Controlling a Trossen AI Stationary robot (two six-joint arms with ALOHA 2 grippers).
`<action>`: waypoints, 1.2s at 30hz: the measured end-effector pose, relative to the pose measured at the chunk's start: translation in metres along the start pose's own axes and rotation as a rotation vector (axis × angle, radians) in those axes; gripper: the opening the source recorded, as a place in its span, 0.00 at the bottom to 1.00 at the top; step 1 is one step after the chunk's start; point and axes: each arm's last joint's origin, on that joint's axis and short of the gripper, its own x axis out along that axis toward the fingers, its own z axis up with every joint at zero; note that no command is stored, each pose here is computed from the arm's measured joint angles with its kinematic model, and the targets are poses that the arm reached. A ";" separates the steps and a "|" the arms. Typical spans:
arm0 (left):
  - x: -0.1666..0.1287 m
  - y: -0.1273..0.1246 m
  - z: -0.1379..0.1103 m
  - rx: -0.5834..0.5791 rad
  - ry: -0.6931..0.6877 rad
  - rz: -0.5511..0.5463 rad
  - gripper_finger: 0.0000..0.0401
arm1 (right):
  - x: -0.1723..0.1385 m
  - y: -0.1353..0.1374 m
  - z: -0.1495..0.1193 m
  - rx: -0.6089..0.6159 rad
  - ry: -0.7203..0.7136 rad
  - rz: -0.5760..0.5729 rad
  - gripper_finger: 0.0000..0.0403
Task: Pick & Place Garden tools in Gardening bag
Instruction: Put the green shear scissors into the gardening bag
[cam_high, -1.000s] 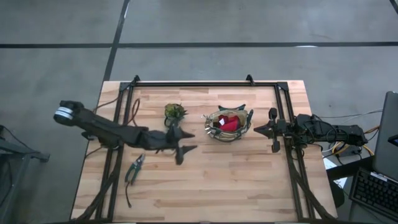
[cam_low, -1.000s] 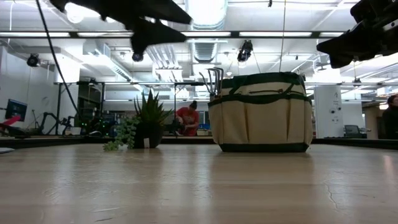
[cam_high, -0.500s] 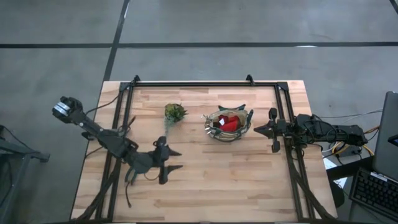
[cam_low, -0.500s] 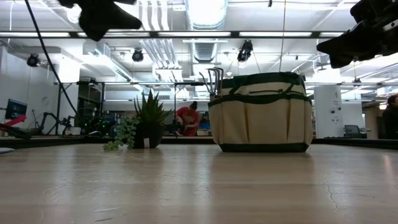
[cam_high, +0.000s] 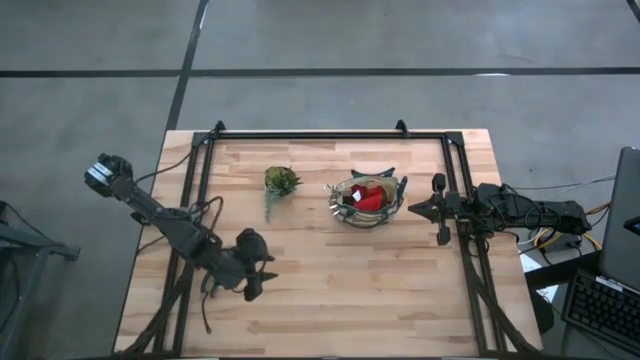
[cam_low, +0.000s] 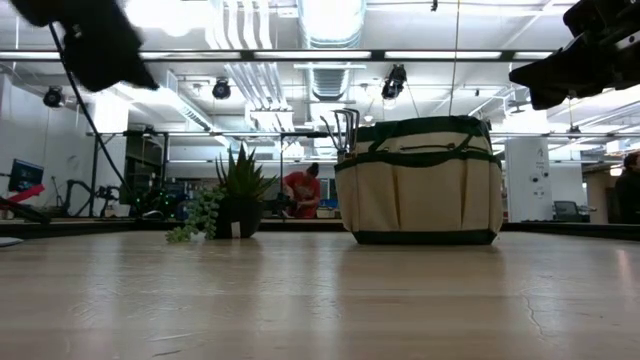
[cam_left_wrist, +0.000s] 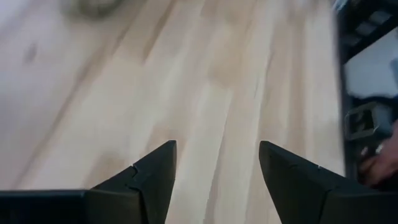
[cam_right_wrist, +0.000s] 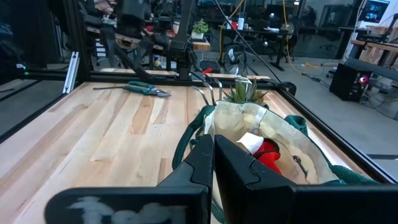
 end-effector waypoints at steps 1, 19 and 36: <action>-0.001 0.002 -0.003 -0.025 0.044 0.018 0.57 | 0.000 0.000 0.000 -0.001 0.000 0.000 0.02; -0.022 0.025 -0.052 -0.507 0.743 0.310 0.53 | 0.000 0.000 0.000 -0.001 0.000 0.000 0.02; -0.010 0.013 -0.080 -0.507 0.831 0.383 0.53 | 0.000 0.000 0.000 0.001 0.000 0.000 0.02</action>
